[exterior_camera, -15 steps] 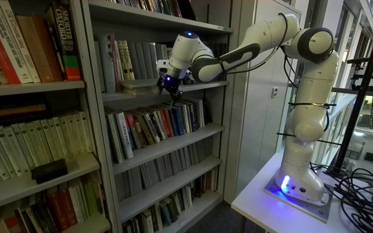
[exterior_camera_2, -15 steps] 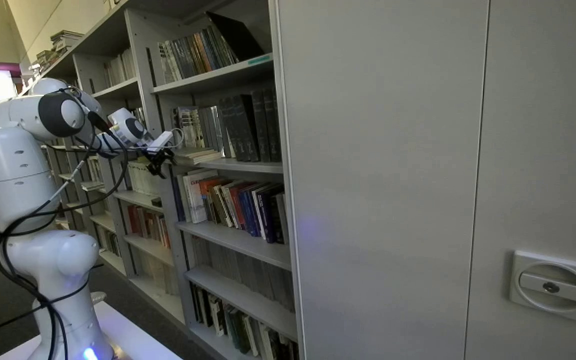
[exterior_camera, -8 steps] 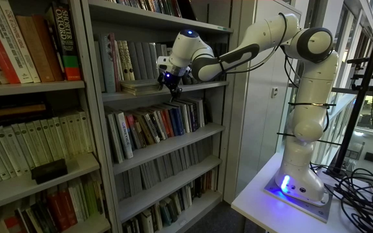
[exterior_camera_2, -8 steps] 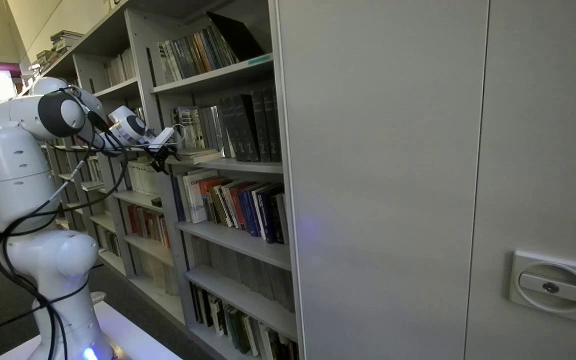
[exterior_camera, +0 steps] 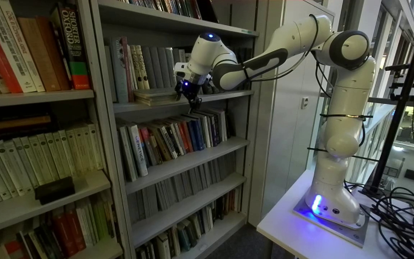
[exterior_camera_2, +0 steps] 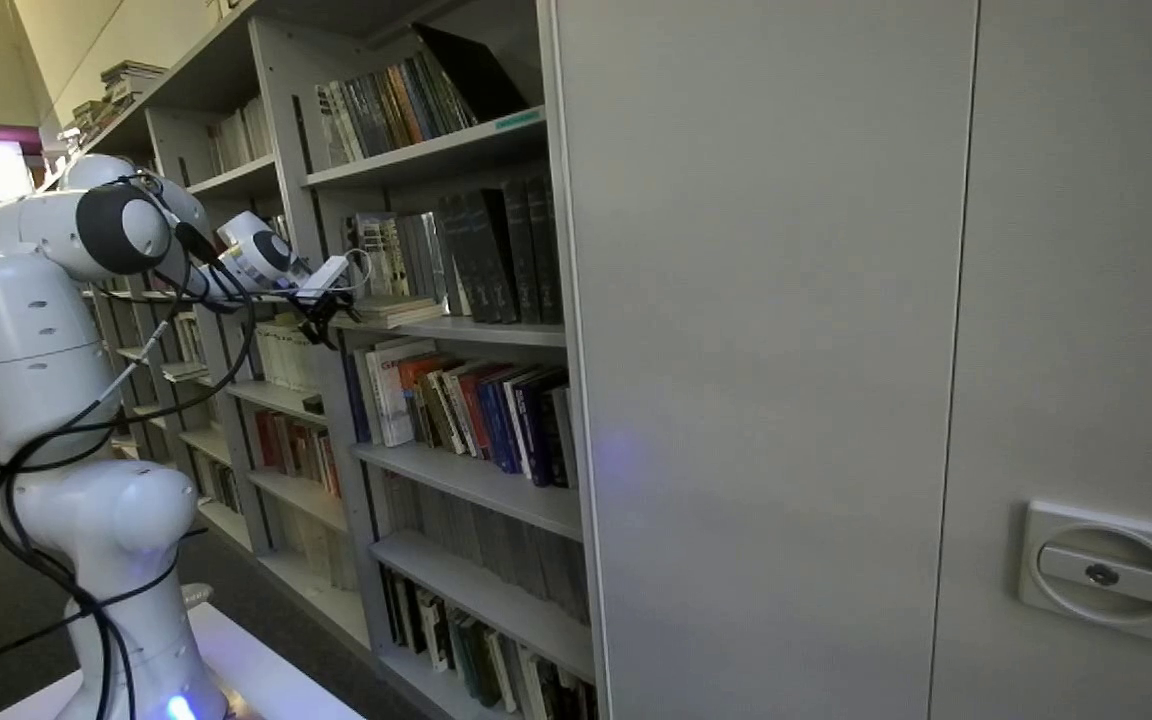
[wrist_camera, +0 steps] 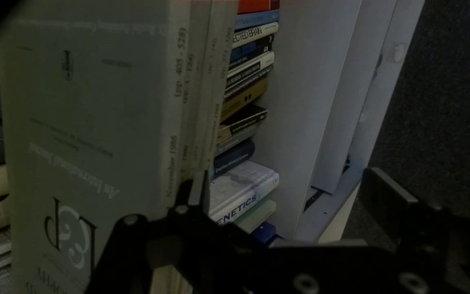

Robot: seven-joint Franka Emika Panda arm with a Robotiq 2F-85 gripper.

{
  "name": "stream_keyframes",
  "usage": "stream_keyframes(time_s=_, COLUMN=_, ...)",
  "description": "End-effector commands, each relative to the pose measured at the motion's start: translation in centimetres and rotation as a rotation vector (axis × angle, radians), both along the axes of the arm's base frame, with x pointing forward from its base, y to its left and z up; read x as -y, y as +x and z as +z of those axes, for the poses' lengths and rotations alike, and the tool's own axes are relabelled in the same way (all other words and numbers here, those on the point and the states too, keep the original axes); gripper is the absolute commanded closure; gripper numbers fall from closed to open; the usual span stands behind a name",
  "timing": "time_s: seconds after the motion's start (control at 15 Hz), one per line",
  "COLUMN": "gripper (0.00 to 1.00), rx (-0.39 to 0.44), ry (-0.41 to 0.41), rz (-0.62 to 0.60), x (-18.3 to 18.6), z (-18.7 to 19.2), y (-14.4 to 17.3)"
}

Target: Take the book that lies on top of the standing books and put it on the pile, and pull out another book and put it on the pile

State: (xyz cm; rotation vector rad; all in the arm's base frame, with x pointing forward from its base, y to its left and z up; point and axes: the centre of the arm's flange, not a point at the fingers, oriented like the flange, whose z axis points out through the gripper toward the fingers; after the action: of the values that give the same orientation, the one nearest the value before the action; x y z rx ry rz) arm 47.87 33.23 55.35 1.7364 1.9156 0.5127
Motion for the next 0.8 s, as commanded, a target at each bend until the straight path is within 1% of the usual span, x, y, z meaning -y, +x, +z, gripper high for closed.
stream_keyframes(time_s=0.0, gripper=0.00, rx=-0.038, ry=0.070, rz=0.093, x=-0.7, z=0.7, y=-0.4)
stream_keyframes(time_s=0.2, gripper=0.00, rx=-0.033, ry=0.127, rz=0.143, x=-1.9, z=1.2, y=-0.6)
stream_keyframes(time_s=0.47, gripper=0.00, rx=0.014, ry=0.165, rz=0.154, x=-2.8, z=2.1, y=-0.4)
stream_keyframes(time_s=0.53, gripper=0.00, rx=0.028, ry=0.172, rz=0.151, x=-2.9, z=2.1, y=-0.3)
stream_keyframes(time_s=0.73, gripper=0.00, rx=0.090, ry=0.193, rz=0.078, x=-3.3, z=2.2, y=0.2)
